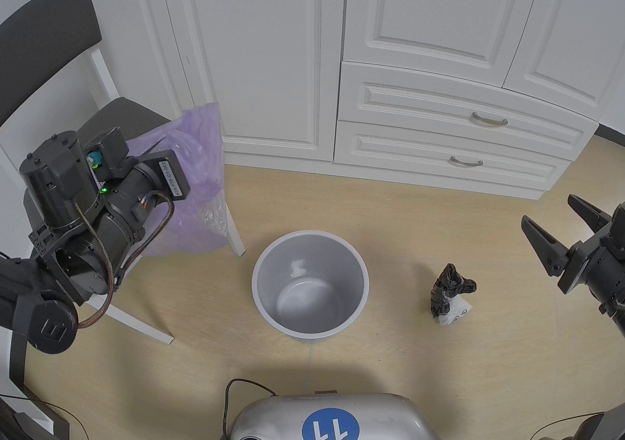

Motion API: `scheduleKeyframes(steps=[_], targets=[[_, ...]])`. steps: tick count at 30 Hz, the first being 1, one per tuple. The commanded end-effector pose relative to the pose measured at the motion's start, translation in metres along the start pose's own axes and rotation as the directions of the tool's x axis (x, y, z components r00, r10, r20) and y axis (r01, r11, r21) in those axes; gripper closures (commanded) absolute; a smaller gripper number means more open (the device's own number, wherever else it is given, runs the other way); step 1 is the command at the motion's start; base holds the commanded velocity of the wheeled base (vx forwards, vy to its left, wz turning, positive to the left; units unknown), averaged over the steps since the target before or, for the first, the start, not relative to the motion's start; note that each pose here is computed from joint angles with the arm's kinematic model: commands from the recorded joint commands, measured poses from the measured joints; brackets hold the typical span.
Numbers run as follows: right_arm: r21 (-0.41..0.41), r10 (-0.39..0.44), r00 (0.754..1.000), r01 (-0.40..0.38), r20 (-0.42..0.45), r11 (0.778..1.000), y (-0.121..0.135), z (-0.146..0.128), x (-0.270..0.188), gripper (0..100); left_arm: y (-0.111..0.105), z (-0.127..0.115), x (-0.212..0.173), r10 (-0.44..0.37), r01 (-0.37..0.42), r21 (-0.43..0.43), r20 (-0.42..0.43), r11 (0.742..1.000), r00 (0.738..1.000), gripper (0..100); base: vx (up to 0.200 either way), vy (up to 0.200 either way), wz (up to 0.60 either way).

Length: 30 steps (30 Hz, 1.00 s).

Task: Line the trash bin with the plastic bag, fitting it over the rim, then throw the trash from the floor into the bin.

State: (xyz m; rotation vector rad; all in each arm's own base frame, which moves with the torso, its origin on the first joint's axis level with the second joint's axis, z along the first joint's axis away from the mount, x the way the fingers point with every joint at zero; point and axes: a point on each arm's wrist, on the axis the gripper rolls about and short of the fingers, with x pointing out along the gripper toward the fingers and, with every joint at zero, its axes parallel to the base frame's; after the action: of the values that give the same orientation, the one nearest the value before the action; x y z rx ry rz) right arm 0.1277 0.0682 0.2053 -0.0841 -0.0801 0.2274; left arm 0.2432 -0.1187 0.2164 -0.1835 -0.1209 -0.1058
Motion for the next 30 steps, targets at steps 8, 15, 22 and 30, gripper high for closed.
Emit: scheduleKeyframes(steps=[8,15,22,30], targets=[[-0.025,0.008,0.999,-0.007,0.048,1.000,-0.002,0.007,-0.013,0,0.010,0.024,-0.015,0.001,0.004,-0.041,0.116,0.999,0.993,100,0.000,0.000,0.00],[0.117,0.019,0.999,-0.013,-0.048,0.993,0.017,-0.002,0.036,0,-0.013,0.047,0.025,-0.040,0.035,0.035,0.154,0.999,0.987,100,0.000,0.000,0.00],[0.292,0.136,0.979,-0.087,-0.150,0.952,0.055,-0.022,0.067,0,-0.045,0.059,0.030,-0.121,0.118,0.027,0.161,0.993,0.979,100,0.000,0.000,0.00],[0.373,0.195,0.957,-0.103,-0.216,0.922,0.078,-0.039,0.080,0,-0.085,0.084,0.001,-0.266,0.264,0.031,0.150,0.964,0.952,100,0.000,0.000,0.00]])
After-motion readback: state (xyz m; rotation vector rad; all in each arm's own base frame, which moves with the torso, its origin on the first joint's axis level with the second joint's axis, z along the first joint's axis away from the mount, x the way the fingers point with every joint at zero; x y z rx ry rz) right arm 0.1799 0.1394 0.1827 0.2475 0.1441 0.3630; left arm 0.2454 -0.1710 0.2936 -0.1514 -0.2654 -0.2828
